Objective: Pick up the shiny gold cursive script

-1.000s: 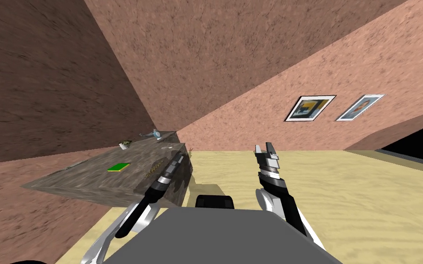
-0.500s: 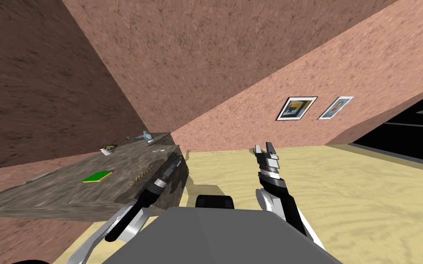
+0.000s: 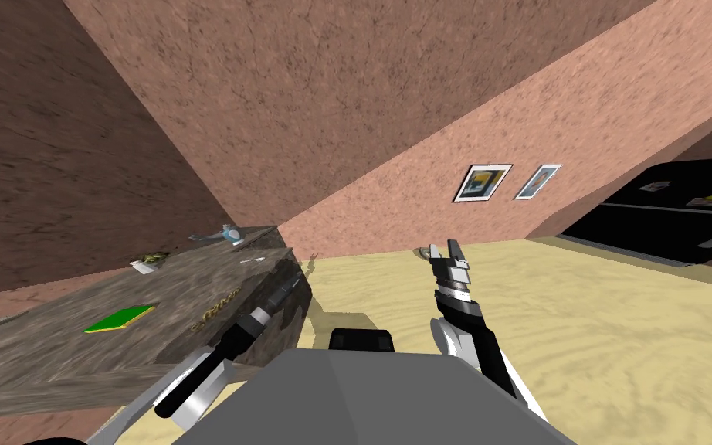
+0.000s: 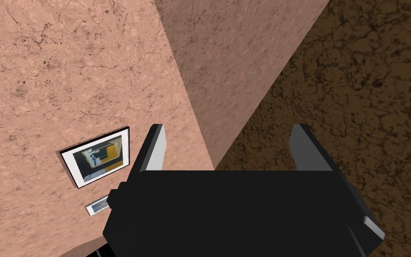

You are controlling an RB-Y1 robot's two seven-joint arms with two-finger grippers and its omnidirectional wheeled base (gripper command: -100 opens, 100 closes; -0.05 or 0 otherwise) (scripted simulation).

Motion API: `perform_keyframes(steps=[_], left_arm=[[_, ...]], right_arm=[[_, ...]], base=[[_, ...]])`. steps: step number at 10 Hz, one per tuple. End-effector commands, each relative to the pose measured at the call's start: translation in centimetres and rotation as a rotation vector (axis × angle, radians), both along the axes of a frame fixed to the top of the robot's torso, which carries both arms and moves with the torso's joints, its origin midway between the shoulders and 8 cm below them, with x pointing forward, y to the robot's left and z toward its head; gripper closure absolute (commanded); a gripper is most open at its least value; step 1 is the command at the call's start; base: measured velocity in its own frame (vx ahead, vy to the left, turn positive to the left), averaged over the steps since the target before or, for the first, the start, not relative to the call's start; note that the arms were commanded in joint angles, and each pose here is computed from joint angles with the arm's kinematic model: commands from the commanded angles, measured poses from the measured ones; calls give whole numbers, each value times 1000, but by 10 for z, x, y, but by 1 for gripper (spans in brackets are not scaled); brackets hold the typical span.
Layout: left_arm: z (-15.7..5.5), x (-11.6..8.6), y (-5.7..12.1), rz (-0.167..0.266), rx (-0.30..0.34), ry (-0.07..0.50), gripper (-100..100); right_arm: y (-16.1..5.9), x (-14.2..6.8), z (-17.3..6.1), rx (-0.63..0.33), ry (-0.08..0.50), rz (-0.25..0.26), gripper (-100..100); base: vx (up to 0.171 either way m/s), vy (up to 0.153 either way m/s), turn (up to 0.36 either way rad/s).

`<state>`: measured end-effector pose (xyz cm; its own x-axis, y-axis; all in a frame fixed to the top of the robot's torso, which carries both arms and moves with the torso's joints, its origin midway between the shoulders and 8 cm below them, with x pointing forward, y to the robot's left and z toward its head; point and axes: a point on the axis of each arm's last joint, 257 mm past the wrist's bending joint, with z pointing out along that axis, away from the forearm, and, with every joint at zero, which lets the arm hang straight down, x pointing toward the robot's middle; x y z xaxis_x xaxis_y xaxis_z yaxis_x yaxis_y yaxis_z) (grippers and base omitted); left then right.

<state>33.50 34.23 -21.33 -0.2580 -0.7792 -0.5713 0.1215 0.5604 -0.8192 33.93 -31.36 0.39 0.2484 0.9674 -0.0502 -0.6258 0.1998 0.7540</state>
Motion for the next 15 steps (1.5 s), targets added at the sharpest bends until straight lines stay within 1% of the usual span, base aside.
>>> perform_keyframes(steps=[1,2,3,4,5,6,7,8,9,10,11,12,13,14,15], left_arm=[[-19,-7,15,5,41,66,-100],[-19,-7,16,-4,53,70,-100],[-35,-15,32,6,83,126,-100],[-34,-15,32,-4,95,129,-100],[-50,-24,49,11,124,184,-100],[-49,-23,50,-1,140,188,-100],[-63,-33,68,11,174,244,-100],[-62,-32,69,3,185,246,-100],[-75,-42,87,17,220,302,-100],[-74,-42,88,9,232,304,-100],[-85,-52,108,24,268,359,-100],[-84,-52,108,16,279,361,-100],[-93,-62,129,29,320,415,-100],[-93,-62,129,24,326,416,-100],[-100,-72,150,38,369,468,-100]], right_arm=[[0,0,0,0,0,0,0],[0,0,0,0,0,0,0],[0,0,0,0,0,0,0],[0,0,0,0,0,0,0],[0,0,0,0,0,0,0],[0,0,0,0,0,0,0],[0,0,0,0,0,0,0],[0,0,0,0,0,0,0],[0,0,0,0,0,0,0],[0,0,0,0,0,0,0],[0,0,0,0,0,0,0],[0,0,0,0,0,0,0],[0,0,0,0,0,0,0],[0,0,0,0,0,0,0],[0,0,0,0,0,0,0]], base=[[36,-40,-149],[28,-24,-70],[29,-29,-131],[21,-23,-65],[22,-21,-149],[19,-10,-56],[18,-8,-124],[13,-2,-57],[12,1,-102],[9,7,-66],[7,15,-124],[3,20,-60],[1,28,-103],[1,27,-57],[-5,34,-109]])
